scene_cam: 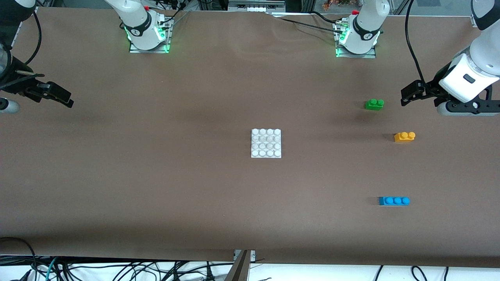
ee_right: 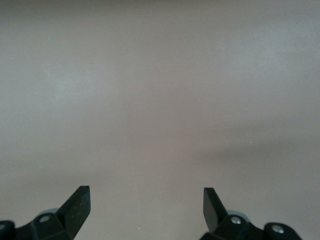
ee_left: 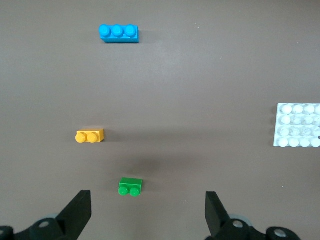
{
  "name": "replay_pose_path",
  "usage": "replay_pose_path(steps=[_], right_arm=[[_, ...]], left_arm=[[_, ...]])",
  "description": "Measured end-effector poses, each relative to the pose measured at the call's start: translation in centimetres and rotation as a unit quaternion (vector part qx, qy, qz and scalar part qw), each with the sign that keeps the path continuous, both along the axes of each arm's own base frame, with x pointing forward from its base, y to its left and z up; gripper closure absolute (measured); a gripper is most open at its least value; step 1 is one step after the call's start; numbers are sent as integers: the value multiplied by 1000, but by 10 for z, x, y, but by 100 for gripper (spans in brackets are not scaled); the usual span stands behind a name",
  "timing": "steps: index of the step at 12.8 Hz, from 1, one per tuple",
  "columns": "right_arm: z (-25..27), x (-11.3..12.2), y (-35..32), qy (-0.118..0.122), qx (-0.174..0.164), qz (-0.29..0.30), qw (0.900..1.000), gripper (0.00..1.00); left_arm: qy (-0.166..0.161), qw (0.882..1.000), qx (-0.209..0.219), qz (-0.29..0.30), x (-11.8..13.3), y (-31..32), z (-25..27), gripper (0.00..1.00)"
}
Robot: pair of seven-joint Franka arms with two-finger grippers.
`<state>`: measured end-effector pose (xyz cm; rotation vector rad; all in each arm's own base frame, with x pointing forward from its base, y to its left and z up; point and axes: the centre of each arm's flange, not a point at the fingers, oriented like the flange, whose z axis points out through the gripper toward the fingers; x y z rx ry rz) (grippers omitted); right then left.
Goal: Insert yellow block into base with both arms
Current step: 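Lower the left gripper onto the yellow brick and grasp it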
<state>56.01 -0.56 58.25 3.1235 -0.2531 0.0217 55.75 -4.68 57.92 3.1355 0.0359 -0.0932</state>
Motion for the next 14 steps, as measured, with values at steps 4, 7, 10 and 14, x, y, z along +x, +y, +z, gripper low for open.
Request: replay_pose_path(steps=[4, 7, 10, 14], right_arm=[[0, 0, 0, 0, 0, 0, 1000, 0], [0, 0, 0, 1, 0, -1, 1000, 0], [0, -1, 0, 2, 0, 0, 1000, 0], [0, -1, 0, 3, 0, 0, 1000, 0]], left_arm=[[33, 999, 2, 12, -1, 13, -42, 0], [31, 999, 1, 42, 0, 49, -116, 0], [25, 998, -1, 54, -13, 74, -185, 0], [14, 999, -2, 39, -26, 127, -247, 0]])
